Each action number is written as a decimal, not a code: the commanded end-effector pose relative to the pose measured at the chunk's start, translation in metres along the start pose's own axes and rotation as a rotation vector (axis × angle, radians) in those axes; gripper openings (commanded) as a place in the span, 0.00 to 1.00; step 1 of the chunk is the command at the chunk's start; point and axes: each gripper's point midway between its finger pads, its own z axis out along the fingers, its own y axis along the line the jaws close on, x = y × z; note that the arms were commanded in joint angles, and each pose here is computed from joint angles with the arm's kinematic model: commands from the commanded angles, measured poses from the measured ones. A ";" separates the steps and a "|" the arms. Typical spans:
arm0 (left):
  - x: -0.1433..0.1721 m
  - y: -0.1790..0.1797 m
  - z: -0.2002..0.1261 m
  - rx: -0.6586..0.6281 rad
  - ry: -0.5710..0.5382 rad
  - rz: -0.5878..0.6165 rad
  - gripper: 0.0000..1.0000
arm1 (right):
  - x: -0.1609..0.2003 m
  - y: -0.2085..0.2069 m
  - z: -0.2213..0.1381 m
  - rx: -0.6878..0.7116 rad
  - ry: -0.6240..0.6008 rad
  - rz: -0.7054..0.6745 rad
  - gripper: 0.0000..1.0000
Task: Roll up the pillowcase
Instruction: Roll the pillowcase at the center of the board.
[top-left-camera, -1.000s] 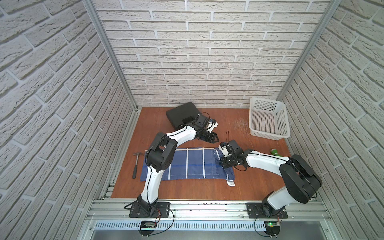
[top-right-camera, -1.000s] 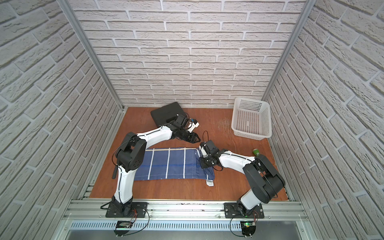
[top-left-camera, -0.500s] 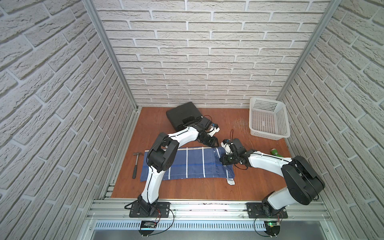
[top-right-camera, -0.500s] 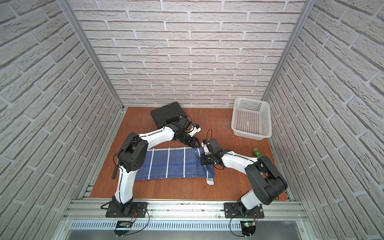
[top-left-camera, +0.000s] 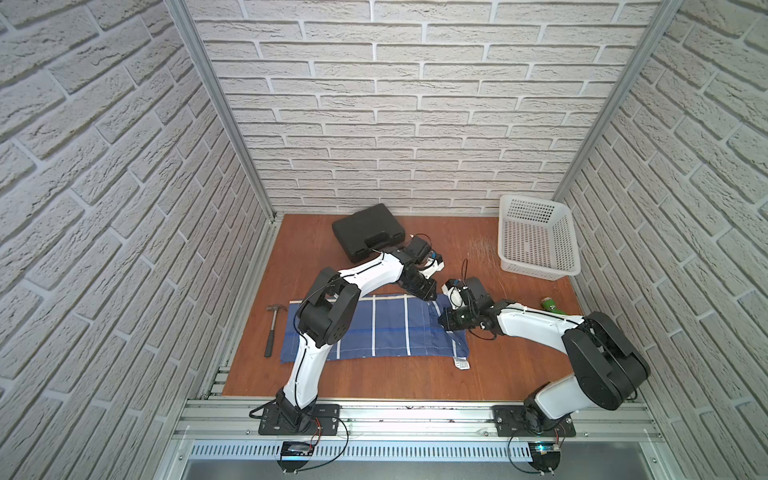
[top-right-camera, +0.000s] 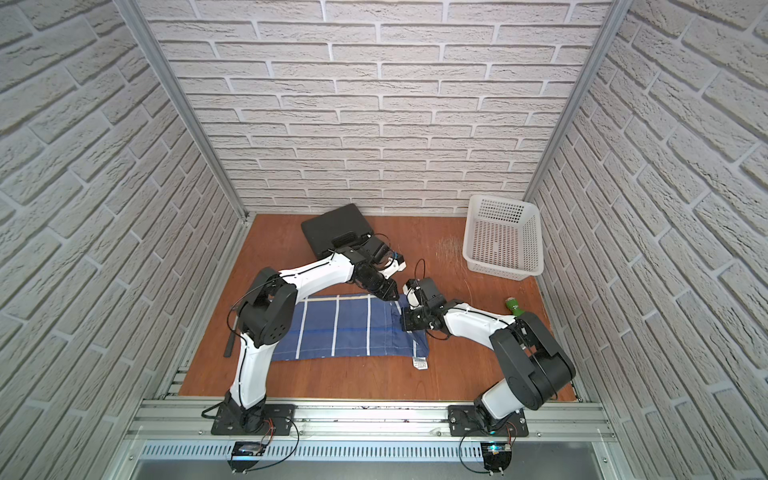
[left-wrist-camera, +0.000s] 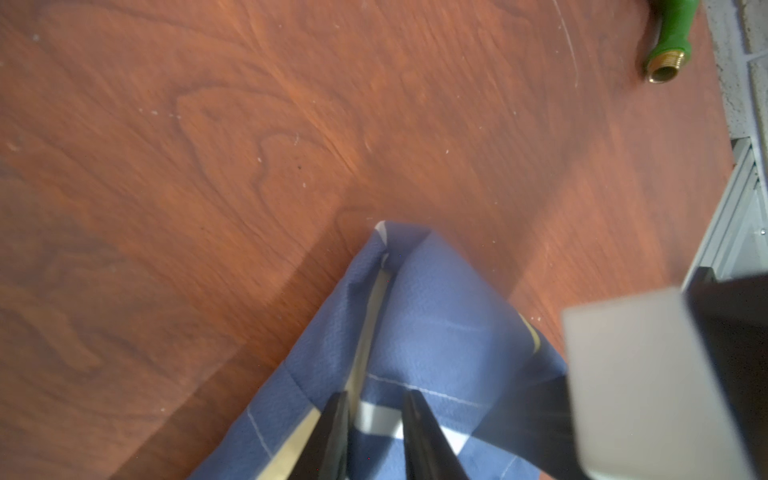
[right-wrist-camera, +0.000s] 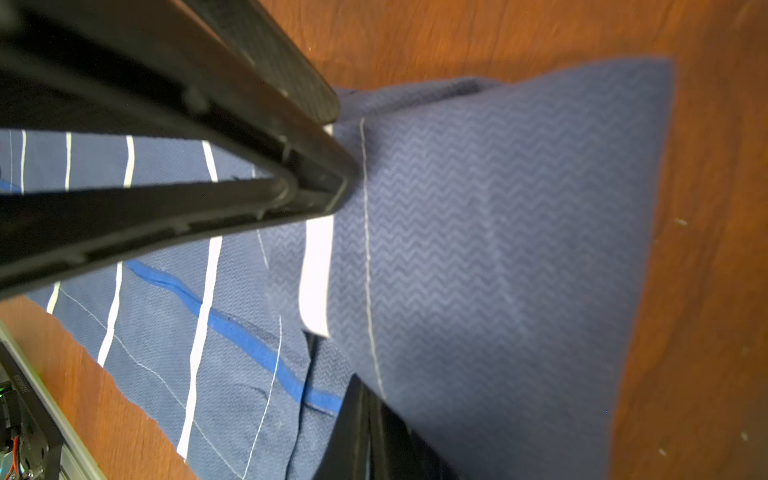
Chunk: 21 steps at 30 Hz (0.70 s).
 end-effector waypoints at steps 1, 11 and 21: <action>-0.012 -0.013 -0.007 0.043 -0.037 0.030 0.28 | -0.006 0.004 -0.004 -0.019 -0.027 -0.011 0.06; -0.012 -0.017 -0.006 0.054 -0.033 0.045 0.04 | -0.004 0.004 -0.003 -0.022 -0.017 -0.017 0.06; -0.032 -0.005 0.002 0.069 -0.054 0.079 0.00 | -0.013 0.020 -0.040 -0.034 -0.041 -0.096 0.22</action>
